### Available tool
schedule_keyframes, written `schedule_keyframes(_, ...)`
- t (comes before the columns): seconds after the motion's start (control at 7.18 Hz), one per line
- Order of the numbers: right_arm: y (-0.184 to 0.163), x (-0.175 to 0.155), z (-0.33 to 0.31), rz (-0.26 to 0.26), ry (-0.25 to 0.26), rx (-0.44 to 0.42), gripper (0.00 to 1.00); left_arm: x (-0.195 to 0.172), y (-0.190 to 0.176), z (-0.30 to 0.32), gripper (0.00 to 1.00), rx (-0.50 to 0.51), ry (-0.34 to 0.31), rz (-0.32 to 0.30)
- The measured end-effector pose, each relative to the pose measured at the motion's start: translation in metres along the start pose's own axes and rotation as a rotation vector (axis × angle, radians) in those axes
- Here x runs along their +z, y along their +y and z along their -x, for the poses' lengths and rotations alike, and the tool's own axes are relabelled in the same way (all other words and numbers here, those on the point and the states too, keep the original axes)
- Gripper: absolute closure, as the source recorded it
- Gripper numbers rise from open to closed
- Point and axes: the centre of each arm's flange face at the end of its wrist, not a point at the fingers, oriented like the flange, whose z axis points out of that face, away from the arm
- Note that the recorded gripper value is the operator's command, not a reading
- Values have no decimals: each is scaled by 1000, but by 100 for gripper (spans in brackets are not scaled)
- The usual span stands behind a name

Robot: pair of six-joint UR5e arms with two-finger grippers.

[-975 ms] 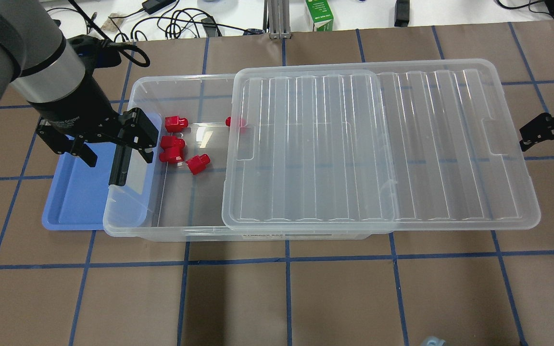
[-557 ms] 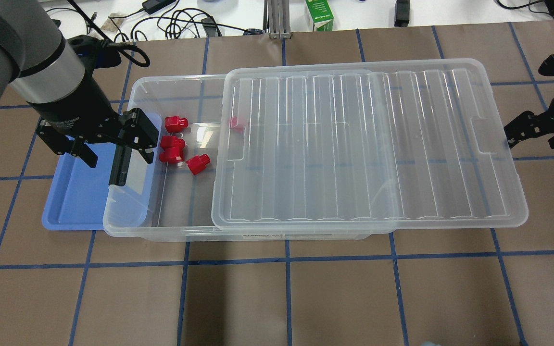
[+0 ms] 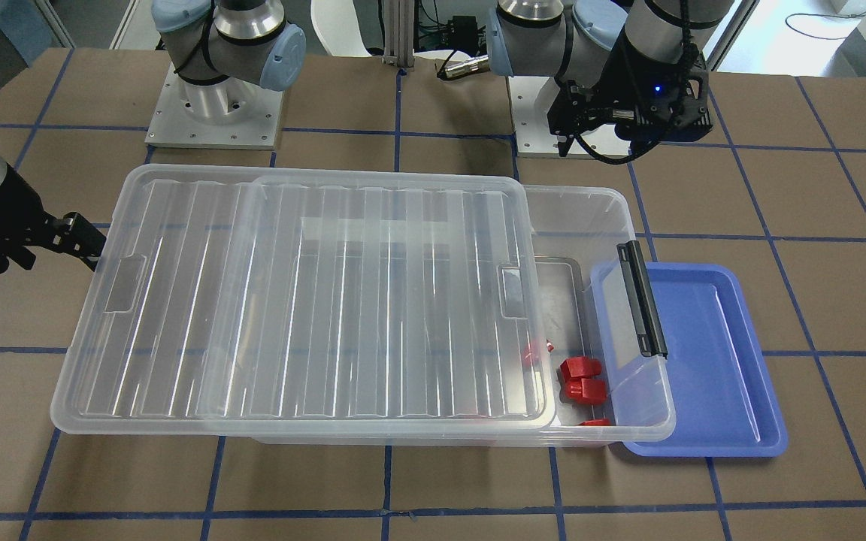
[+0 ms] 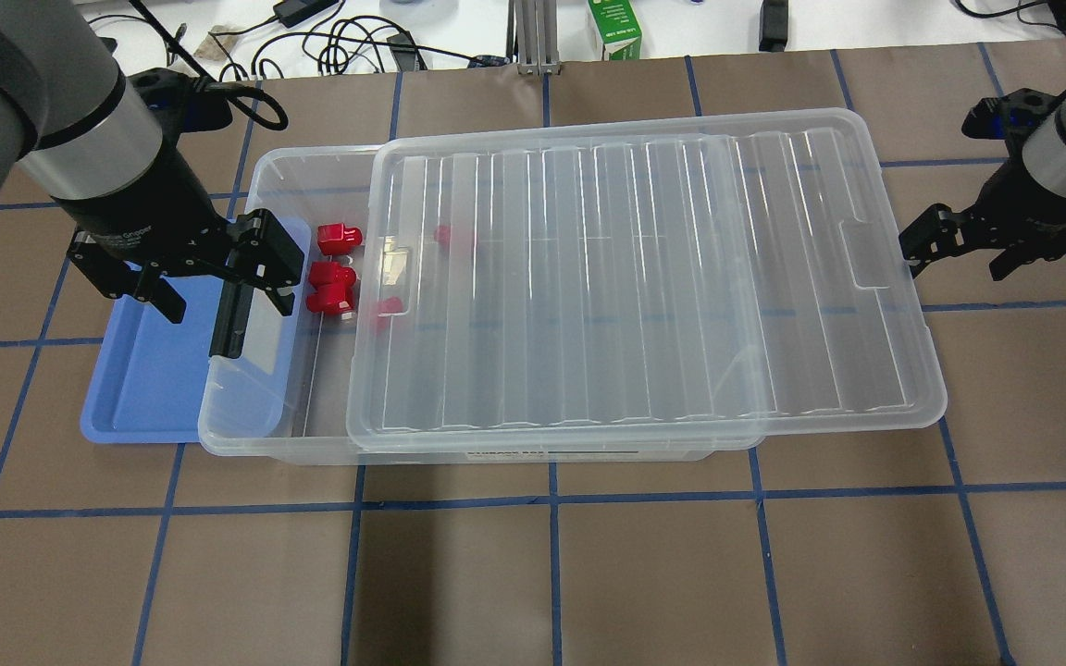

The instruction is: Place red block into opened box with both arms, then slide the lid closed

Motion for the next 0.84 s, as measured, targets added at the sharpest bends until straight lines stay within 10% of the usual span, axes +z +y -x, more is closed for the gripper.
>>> schedule_keyframes(0.84, 0, -2, 111, -51, 6, -40, 0, 0, 0, 0, 0, 0, 4, 1)
